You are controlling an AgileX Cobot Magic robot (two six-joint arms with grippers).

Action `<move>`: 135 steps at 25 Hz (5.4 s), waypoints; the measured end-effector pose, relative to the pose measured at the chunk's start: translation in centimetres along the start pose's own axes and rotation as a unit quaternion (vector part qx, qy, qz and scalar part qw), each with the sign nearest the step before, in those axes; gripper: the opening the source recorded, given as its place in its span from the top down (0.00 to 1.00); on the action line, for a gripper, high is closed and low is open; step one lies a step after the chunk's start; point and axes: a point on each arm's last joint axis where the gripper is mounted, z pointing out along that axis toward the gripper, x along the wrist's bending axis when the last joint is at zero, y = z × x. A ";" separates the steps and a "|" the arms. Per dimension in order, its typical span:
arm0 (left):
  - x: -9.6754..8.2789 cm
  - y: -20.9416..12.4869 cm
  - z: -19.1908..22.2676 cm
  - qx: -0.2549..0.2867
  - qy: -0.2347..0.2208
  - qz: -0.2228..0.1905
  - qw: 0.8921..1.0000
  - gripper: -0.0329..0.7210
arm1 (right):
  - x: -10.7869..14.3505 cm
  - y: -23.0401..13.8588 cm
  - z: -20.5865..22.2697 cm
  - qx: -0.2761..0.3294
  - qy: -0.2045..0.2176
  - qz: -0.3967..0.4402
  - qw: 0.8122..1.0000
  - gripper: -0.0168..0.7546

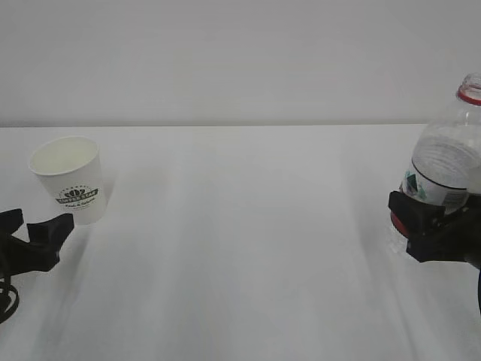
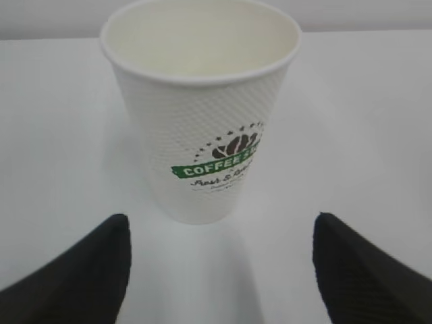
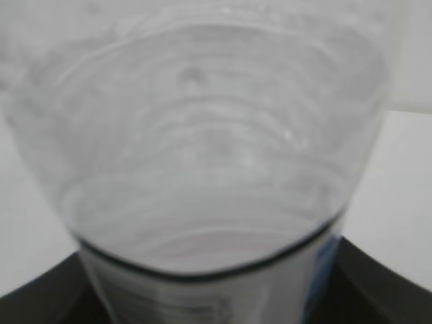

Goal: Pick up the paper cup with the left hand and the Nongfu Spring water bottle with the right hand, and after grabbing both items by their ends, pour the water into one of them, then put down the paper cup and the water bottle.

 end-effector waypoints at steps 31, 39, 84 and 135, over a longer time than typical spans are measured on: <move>0.1 -0.6 6.2 -0.004 -0.004 -0.008 1.000 0.12 | 0.0 0.0 0.0 0.000 0.000 0.000 1.000 0.33; 0.1 -0.5 6.3 -0.006 -0.007 -0.006 1.000 0.21 | 0.0 0.0 0.0 0.000 0.000 0.000 1.000 0.33; 0.1 -0.1 7.6 -0.019 -0.008 -0.007 1.000 0.06 | 0.0 0.0 0.0 0.000 0.000 0.000 1.000 0.33; 0.2 0.2 11.5 -0.045 -0.006 -0.027 0.999 0.08 | 0.0 0.0 0.0 0.000 0.000 0.000 1.000 0.33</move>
